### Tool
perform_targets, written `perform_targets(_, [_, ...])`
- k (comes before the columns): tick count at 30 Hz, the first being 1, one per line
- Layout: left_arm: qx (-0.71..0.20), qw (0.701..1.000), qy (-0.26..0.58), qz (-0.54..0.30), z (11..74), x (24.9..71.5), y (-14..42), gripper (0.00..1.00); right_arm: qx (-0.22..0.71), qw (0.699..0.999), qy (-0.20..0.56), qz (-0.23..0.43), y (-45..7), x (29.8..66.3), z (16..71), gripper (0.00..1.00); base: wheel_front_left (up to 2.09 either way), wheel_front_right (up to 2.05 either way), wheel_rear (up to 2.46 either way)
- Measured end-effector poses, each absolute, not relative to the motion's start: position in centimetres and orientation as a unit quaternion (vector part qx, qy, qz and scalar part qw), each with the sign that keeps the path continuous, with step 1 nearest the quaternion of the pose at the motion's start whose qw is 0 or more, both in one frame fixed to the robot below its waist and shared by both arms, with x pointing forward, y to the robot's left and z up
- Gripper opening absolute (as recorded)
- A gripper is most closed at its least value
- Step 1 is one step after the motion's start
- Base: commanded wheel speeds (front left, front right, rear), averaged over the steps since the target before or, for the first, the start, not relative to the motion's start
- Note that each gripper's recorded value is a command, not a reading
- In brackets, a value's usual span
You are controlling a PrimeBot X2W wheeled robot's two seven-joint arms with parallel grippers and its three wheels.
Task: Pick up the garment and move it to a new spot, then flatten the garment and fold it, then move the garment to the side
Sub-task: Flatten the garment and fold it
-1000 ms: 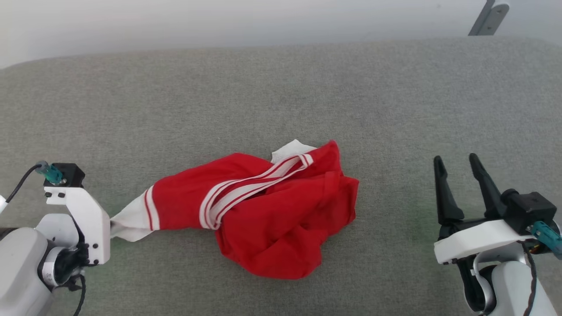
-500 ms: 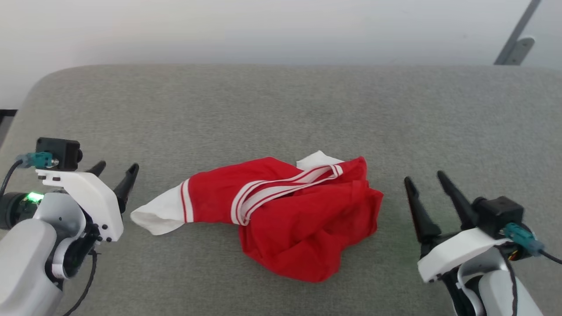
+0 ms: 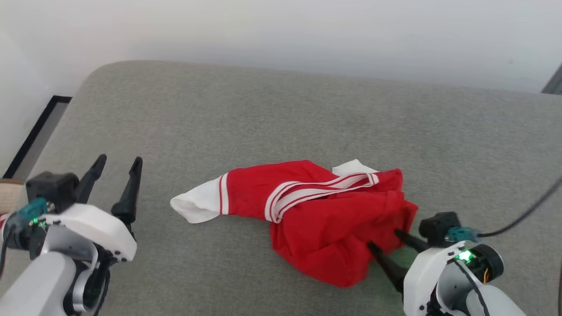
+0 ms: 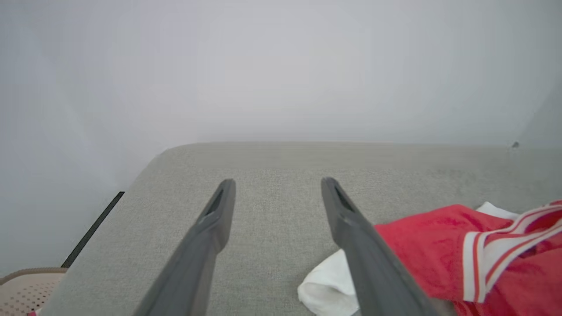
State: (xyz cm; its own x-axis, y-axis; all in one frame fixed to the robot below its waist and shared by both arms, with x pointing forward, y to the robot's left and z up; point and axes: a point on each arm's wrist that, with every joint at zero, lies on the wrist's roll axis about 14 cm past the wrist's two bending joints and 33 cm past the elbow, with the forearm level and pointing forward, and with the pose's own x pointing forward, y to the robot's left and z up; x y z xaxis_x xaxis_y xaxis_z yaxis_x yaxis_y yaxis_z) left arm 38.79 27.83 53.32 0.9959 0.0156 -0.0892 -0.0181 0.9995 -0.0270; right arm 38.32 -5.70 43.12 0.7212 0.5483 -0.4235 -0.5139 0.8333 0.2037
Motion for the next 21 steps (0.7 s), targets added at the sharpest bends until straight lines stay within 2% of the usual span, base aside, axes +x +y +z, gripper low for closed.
perform_targets(4, [-0.028,0.998,0.032,0.036,52.8,37.3,28.7,1.00,-0.008,0.902,0.294,0.316,-4.9,37.7,41.4,1.00,0.00,0.00,0.00])
perform_targets(12, [-0.054,0.995,0.008,0.081,52.4,35.4,29.6,1.00,-0.088,0.860,0.354,0.357,-3.0,37.9,38.6,1.00,0.00,0.00,0.00])
perform_targets(13, [-0.058,0.995,0.006,0.085,52.4,35.2,29.7,1.00,-0.103,0.855,0.356,0.363,-2.9,38.0,38.3,0.28,0.00,0.00,0.00])
perform_targets(14, [-0.062,0.994,0.004,0.090,52.3,35.1,29.8,1.00,-0.112,0.852,0.356,0.368,-2.7,38.1,38.2,0.00,0.00,0.00,0.00])
perform_targets(21, [-0.075,0.990,-0.004,0.117,52.1,34.0,30.8,1.00,-0.127,0.838,0.371,0.379,-2.5,38.7,38.2,0.00,0.00,0.00,0.00])
